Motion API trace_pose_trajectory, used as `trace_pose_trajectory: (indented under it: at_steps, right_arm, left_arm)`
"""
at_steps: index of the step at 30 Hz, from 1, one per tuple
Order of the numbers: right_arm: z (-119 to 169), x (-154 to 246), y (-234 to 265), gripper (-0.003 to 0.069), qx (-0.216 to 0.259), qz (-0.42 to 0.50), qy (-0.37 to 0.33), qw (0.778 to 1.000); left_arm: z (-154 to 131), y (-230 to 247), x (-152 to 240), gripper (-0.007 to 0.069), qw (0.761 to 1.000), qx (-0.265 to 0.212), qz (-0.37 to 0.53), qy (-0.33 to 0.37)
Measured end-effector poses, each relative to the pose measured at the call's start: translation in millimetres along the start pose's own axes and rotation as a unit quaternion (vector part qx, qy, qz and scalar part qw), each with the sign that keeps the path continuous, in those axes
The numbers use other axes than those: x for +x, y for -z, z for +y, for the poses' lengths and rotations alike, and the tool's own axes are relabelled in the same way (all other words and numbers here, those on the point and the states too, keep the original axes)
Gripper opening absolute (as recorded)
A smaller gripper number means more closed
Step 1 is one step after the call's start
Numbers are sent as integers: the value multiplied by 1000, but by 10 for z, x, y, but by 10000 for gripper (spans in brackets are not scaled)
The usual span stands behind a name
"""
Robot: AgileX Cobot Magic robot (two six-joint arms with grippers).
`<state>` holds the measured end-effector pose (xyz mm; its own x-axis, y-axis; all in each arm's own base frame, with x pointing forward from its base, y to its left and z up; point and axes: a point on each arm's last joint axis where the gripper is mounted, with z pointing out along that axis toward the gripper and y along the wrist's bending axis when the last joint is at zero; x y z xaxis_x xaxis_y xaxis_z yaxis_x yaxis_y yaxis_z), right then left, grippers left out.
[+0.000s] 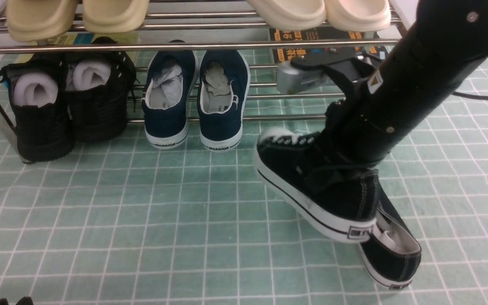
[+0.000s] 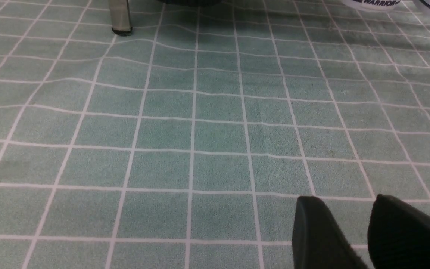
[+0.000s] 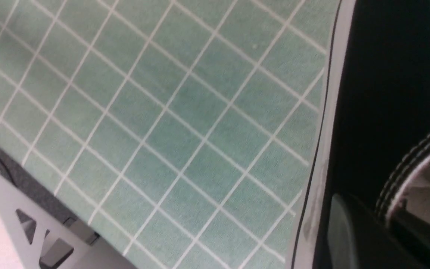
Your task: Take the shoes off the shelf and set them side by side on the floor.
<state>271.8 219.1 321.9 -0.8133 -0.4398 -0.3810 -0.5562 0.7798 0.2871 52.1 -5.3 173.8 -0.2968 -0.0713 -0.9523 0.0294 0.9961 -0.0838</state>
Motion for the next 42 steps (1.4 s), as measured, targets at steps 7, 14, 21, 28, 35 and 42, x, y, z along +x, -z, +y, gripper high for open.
trace_pose_trajectory:
  at_steps: [7,14,21,28,35,42]
  right_arm:
    - [-85,-93,-298,14,6,0,-10,1000]
    - [-162,-180,-556,55,12,-15,-44,999]
    - [-181,-191,-641,264,12,-12,-57,998]
    - [-138,-202,-501,492,-3,51,-36,998]
    - [-133,-422,130,282,27,-3,45,999]
    - [-18,-202,976,-10,87,-86,83,989]
  left_arm:
    - [0,0,0,243,1000,0,0,0]
    - [0,0,0,243,1000,0,0,0]
    - [0,0,0,243,1000,0,0,0]
    - [0,0,0,243,1000,0,0,0]
    - [0,0,0,243,1000,0,0,0]
    - [0,0,0,243,1000,0,0,0]
